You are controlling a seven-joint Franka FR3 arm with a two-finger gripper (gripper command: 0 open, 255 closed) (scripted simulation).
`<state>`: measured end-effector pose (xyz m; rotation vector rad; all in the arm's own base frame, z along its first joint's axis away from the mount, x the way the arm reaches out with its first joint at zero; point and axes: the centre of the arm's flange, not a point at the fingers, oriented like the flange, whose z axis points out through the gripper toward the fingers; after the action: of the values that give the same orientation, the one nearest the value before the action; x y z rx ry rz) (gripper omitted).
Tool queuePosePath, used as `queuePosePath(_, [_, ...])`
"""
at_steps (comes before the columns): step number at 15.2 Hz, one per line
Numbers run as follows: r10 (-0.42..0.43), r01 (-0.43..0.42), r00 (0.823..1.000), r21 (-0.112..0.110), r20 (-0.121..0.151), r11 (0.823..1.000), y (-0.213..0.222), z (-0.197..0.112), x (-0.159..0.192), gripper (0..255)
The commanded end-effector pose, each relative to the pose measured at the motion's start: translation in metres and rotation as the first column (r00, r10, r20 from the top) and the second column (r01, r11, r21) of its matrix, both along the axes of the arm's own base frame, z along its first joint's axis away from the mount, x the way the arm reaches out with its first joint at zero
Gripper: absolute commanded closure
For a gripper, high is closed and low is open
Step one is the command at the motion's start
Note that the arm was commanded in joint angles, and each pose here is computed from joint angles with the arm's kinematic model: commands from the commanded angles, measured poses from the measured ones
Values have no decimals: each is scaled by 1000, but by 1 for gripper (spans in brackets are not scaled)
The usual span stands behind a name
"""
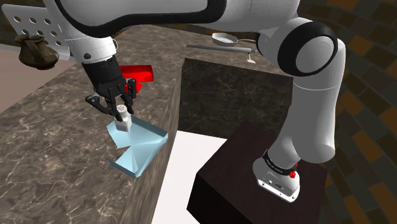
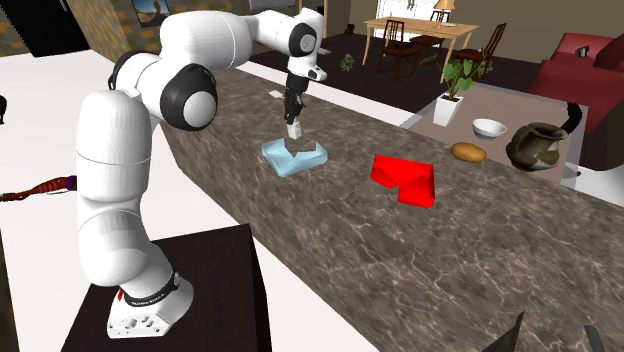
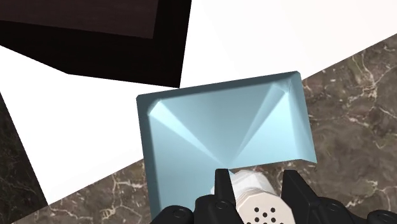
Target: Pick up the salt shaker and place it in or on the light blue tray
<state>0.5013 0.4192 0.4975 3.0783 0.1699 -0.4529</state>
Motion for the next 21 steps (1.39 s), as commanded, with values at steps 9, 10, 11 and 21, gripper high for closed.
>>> queuePosePath(9, [0,0,1000,0,0,1000,0,-49,0,255])
queuePosePath(10, [0,0,1000,0,0,1000,0,-49,0,255])
queuePosePath(11, [0,0,1000,0,0,1000,0,-49,0,255])
queuePosePath(21, [0,0,1000,0,0,1000,0,-49,0,0])
